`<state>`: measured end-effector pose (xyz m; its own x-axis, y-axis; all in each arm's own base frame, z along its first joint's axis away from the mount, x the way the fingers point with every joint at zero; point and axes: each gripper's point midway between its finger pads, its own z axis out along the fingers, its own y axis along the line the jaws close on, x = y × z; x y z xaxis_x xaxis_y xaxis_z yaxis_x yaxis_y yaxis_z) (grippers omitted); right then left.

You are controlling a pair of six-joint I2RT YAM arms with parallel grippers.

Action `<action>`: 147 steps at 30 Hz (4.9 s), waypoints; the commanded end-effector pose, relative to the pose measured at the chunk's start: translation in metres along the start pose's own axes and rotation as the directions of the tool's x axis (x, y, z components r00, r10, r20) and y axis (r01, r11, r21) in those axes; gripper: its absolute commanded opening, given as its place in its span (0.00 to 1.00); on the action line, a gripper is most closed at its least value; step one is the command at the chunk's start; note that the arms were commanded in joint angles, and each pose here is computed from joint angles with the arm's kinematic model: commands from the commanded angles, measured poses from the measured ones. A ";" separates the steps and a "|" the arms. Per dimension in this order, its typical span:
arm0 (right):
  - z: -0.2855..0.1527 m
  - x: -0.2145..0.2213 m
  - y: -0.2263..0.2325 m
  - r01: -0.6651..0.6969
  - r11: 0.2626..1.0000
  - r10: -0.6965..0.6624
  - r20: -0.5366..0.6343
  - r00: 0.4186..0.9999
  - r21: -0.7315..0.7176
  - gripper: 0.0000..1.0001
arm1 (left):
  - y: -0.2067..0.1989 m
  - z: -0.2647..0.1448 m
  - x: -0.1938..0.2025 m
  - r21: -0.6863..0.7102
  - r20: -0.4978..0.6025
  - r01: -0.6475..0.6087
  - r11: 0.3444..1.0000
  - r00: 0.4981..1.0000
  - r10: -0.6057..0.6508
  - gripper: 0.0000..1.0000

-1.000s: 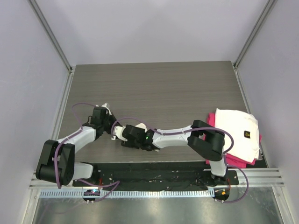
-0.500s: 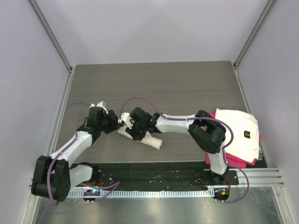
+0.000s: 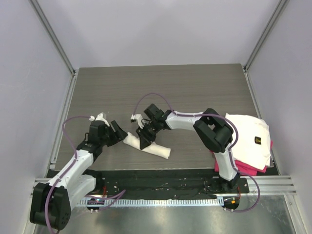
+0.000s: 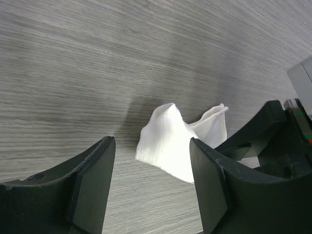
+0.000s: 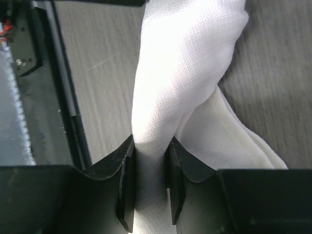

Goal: Fold the napkin, place the utensils inside, and roll it up
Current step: Roll the napkin with the utensil

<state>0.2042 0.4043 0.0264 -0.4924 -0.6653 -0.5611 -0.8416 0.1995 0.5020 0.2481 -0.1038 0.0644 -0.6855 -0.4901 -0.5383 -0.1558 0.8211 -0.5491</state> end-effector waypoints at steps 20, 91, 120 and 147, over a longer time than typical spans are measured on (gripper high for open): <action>0.008 0.029 -0.016 -0.201 0.979 0.196 -0.103 0.975 -0.033 0.39 | -0.019 0.032 0.026 0.172 -0.107 0.082 0.982 0.992 -0.065 0.19; -0.004 0.006 0.023 -0.290 0.937 0.282 -0.067 0.957 -0.197 0.26 | -0.032 -0.001 0.014 0.237 -0.030 -0.019 0.971 0.999 0.027 0.65; -0.071 -0.050 -0.009 -0.125 0.961 0.088 0.158 0.984 0.246 0.63 | -0.021 0.015 0.025 0.121 -0.171 0.055 0.991 0.985 -0.033 0.00; -0.022 -0.002 -0.012 0.399 0.690 -0.371 -0.179 0.911 0.604 0.78 | -0.022 0.017 0.025 0.047 -0.264 0.068 0.997 0.963 -0.053 0.00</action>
<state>0.2103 0.3825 0.0347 -0.0912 -0.8063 -0.5844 -0.9092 0.3069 -0.2815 0.2399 -0.1378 0.0436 -0.8385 -0.4563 -0.2977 -0.1987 0.7649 -0.6128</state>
